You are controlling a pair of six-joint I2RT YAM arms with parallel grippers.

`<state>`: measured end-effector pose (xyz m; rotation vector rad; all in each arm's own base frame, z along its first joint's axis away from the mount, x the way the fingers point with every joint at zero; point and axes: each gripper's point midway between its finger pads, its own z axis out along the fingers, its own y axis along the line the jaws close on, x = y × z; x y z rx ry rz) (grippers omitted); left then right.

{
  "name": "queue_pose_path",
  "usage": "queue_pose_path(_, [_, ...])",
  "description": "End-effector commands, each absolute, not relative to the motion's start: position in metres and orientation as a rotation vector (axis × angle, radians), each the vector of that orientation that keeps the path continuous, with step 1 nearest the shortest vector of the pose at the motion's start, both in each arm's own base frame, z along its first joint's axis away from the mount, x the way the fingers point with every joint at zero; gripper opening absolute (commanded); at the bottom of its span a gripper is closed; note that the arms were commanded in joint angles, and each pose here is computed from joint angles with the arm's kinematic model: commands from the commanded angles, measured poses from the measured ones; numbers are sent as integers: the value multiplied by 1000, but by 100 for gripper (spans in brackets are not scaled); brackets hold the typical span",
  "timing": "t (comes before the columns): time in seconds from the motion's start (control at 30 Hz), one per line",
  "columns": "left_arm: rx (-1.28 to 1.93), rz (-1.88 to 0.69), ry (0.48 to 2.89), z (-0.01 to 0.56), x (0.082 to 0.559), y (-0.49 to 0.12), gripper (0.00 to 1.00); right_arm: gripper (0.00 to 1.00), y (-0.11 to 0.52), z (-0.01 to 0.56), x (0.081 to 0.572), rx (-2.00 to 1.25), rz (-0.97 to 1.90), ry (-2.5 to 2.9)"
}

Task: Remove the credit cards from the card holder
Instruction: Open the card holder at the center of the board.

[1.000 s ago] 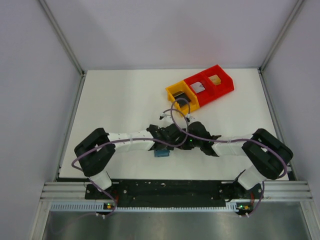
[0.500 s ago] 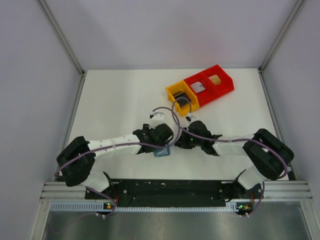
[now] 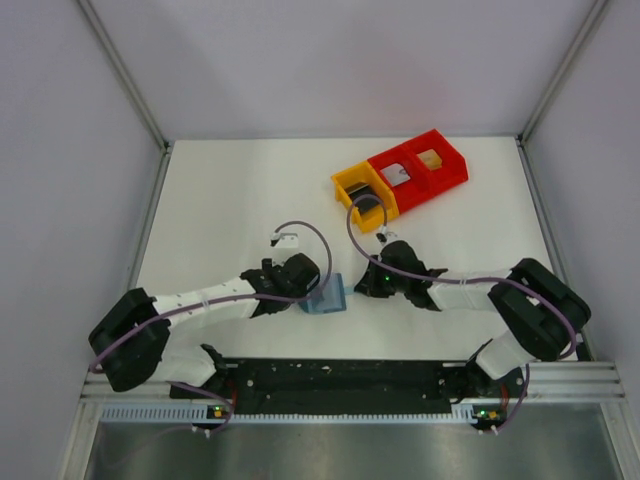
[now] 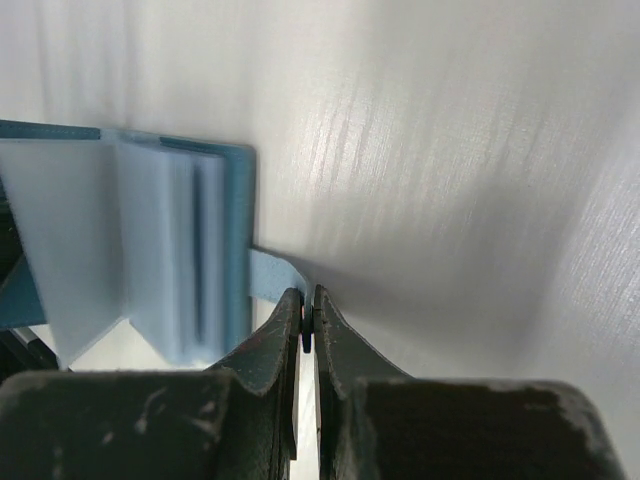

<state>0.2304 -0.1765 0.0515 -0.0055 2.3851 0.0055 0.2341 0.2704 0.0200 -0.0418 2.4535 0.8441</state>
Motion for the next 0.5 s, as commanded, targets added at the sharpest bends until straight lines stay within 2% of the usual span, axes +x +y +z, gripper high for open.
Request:
queue_pose_path(0.0, [-20,-33,2436,38,226,-172,59,0,262,29,243,-36,803,2420])
queue_pose_path(0.2, [-24,-86,2471,29,227,-171,48,0,260,39,245,-99,764,2422])
queue_pose_path(0.3, [-18,-111,2470,30,227,-174,48,9,267,53,245,-155,793,2410])
queue_pose_path(0.4, [-15,-149,2466,33,227,-179,47,25,269,69,246,-196,793,2397])
queue_pose_path(0.47, [-11,-180,2464,35,226,-183,46,29,270,85,249,-211,797,2363])
